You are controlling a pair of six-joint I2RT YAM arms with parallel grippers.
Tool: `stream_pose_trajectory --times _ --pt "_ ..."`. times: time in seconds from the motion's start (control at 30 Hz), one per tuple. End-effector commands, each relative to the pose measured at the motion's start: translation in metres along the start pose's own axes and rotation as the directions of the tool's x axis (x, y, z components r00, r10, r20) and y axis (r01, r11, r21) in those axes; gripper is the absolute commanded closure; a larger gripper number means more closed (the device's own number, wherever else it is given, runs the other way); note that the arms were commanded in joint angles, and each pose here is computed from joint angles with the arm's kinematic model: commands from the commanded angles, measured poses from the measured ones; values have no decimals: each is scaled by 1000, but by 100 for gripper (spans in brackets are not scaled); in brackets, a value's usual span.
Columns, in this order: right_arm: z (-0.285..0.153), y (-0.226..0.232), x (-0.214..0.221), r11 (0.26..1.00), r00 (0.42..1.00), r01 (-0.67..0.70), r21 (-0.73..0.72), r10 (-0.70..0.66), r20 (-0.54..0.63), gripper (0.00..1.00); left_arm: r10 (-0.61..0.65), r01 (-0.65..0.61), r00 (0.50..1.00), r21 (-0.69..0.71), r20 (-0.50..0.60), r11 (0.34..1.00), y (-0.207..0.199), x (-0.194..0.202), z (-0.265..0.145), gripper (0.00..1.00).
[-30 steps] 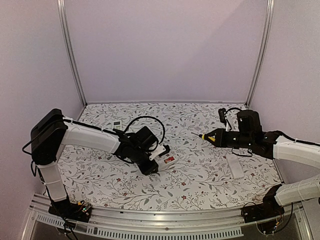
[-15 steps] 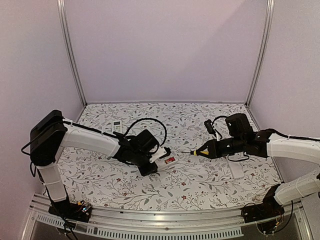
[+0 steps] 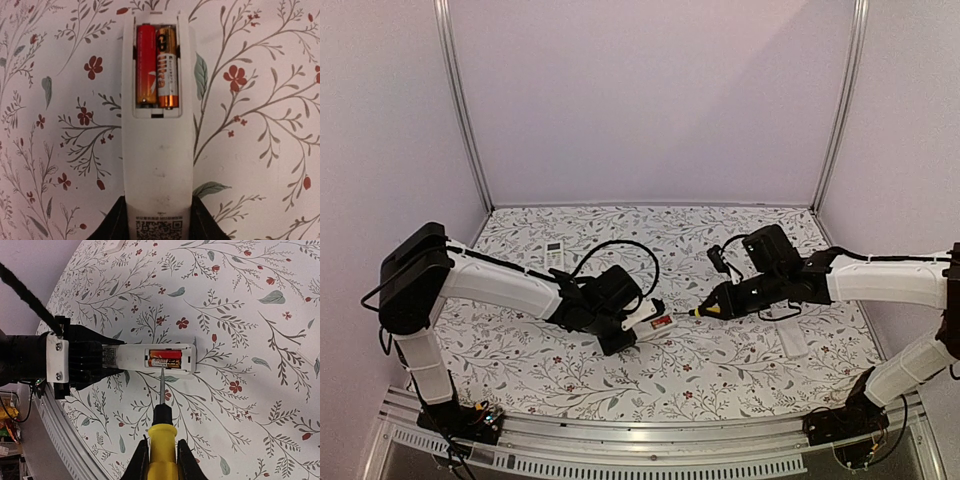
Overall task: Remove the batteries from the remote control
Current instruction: Remove the battery from the remote control without the battery cover.
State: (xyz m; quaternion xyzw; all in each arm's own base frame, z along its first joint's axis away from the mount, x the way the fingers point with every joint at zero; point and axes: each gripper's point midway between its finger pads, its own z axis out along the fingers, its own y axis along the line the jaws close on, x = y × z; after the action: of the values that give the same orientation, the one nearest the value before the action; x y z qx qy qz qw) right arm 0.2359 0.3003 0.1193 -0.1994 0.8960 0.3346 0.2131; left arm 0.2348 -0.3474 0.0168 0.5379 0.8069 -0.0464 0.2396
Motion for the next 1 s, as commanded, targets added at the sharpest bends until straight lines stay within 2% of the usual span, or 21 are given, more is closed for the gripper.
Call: stream_pose_trajectory --times 0.0,0.37,0.97 --pt "9 -3 -3 999 1000 22 42 -21 -17 100 48 -46 999 45 -26 998 -18 9 3 79" --pt "21 -11 -6 996 999 21 83 -18 -34 100 51 -50 998 44 -33 998 -19 11 4 80" --pt "31 -9 2 999 997 21 45 -18 -73 100 54 -52 998 39 -36 998 -19 11 4 83"
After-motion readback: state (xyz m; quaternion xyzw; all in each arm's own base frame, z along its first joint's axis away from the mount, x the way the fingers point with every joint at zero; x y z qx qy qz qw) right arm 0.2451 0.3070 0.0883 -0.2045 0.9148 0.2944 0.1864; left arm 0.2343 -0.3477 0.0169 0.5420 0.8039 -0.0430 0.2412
